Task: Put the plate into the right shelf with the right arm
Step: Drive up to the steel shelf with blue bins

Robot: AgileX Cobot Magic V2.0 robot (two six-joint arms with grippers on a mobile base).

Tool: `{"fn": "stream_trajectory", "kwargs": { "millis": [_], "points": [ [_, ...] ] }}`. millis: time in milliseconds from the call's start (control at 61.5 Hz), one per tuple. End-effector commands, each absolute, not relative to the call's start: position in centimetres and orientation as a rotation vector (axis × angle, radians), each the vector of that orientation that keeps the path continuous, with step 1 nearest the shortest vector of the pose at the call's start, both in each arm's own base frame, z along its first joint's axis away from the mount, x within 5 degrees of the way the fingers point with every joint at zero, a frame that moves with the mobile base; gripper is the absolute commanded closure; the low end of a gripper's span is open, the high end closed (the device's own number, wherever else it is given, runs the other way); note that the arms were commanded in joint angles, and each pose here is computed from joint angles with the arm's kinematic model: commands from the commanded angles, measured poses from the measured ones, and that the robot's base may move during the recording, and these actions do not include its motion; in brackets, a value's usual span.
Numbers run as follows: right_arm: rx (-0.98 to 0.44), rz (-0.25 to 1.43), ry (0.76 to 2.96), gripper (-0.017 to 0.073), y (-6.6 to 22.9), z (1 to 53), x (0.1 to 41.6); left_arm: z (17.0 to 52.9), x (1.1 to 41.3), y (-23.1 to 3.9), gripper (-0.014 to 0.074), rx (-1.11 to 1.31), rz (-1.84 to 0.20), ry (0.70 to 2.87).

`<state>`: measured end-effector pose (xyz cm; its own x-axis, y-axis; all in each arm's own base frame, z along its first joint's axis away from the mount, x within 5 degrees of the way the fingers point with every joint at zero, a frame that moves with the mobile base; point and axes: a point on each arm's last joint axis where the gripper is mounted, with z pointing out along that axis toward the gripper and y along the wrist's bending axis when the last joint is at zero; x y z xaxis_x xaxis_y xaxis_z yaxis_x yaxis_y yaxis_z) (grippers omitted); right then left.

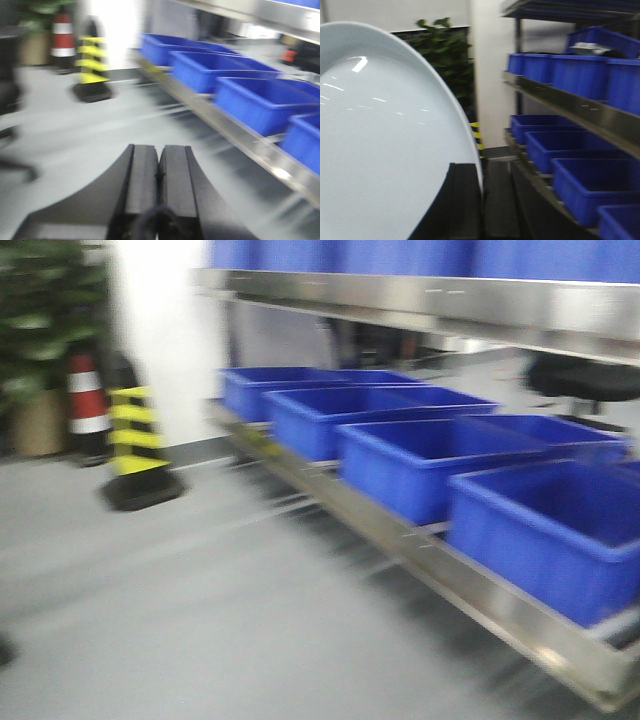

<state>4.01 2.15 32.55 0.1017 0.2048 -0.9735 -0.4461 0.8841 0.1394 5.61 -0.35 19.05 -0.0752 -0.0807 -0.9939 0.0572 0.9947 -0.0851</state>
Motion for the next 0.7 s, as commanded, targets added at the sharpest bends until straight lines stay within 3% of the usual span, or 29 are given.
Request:
{"fn": "stream_trajectory", "kwargs": {
  "millis": [0, 683],
  "points": [
    [-0.171, 0.479, 1.291, 0.0488, 1.84, 34.22, 3.94, 19.50, 5.64, -0.40, 0.0640, -0.018, -0.130, 1.564],
    [-0.171, 0.479, 1.291, 0.0488, 1.84, 34.22, 3.94, 19.50, 5.64, -0.40, 0.0640, -0.018, -0.130, 1.564]
  ]
}}
